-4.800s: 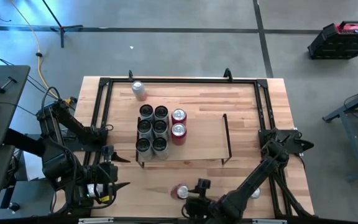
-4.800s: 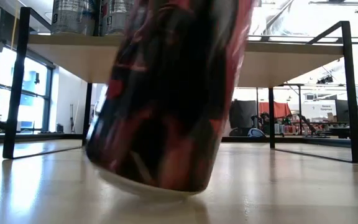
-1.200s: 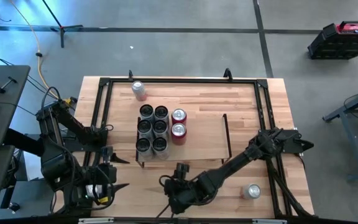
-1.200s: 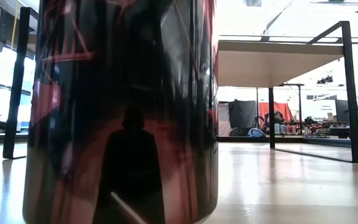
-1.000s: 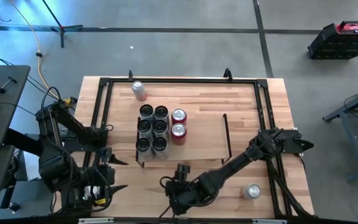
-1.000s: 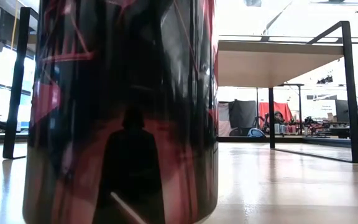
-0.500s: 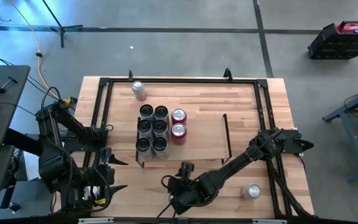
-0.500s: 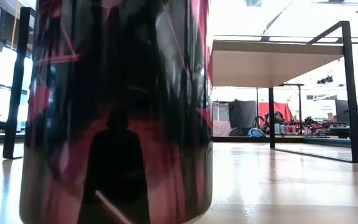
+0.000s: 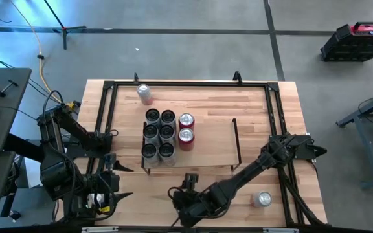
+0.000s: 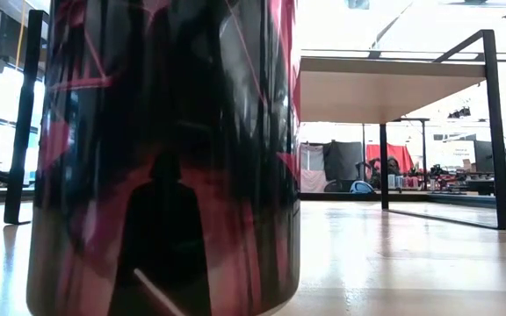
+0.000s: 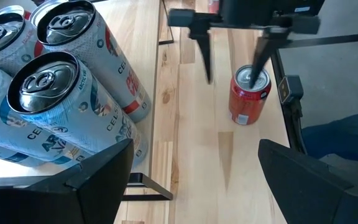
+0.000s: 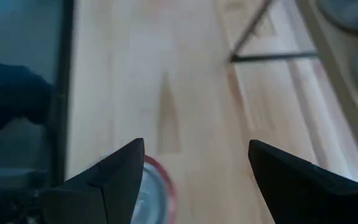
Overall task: Place canned beverage on shelf
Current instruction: Put the red soda can aligned with the other red soda cans on the shelf
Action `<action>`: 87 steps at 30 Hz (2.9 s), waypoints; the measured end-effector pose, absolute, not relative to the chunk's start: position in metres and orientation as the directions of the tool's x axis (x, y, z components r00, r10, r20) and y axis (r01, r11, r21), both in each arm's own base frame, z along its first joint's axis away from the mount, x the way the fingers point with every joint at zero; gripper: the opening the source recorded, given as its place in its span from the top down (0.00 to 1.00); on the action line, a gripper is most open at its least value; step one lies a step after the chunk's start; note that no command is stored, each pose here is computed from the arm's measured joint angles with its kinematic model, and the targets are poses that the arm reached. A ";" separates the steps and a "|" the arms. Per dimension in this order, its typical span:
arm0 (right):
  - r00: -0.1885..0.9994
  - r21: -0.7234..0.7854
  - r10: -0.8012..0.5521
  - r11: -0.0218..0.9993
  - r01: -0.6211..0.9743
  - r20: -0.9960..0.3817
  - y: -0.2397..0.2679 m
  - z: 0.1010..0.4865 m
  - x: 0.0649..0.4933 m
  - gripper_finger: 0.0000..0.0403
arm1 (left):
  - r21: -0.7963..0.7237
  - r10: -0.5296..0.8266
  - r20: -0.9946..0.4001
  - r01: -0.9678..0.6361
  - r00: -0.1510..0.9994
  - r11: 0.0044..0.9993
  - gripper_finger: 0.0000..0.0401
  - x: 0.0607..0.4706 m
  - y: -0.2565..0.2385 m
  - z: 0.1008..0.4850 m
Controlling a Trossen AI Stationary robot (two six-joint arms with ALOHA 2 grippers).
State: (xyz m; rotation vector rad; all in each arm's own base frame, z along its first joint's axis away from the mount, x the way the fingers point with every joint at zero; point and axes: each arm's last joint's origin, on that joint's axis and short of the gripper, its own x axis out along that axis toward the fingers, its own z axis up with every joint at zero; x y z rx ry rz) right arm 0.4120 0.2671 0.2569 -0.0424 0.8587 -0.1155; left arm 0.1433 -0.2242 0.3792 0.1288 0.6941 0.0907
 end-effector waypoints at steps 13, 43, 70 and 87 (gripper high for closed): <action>0.614 -0.087 -0.099 0.995 0.049 -0.783 0.271 0.246 0.412 0.32 | 0.148 0.126 -0.631 -0.041 0.765 0.988 0.17 0.143 -0.224 0.379; 0.484 -0.284 -0.348 0.937 0.202 -0.803 0.294 0.253 0.353 0.32 | 0.143 0.123 -0.630 -0.041 0.767 0.989 0.17 0.143 -0.225 0.379; 0.675 -0.114 -0.116 0.992 0.048 -0.728 0.301 0.218 0.395 0.32 | 0.130 0.124 -0.632 -0.053 0.765 0.990 0.17 0.144 -0.224 0.379; 0.805 -0.057 0.123 0.980 -0.191 -0.580 0.311 0.237 0.418 0.32 | 0.139 0.126 -0.629 -0.049 0.767 0.989 0.17 0.144 -0.224 0.379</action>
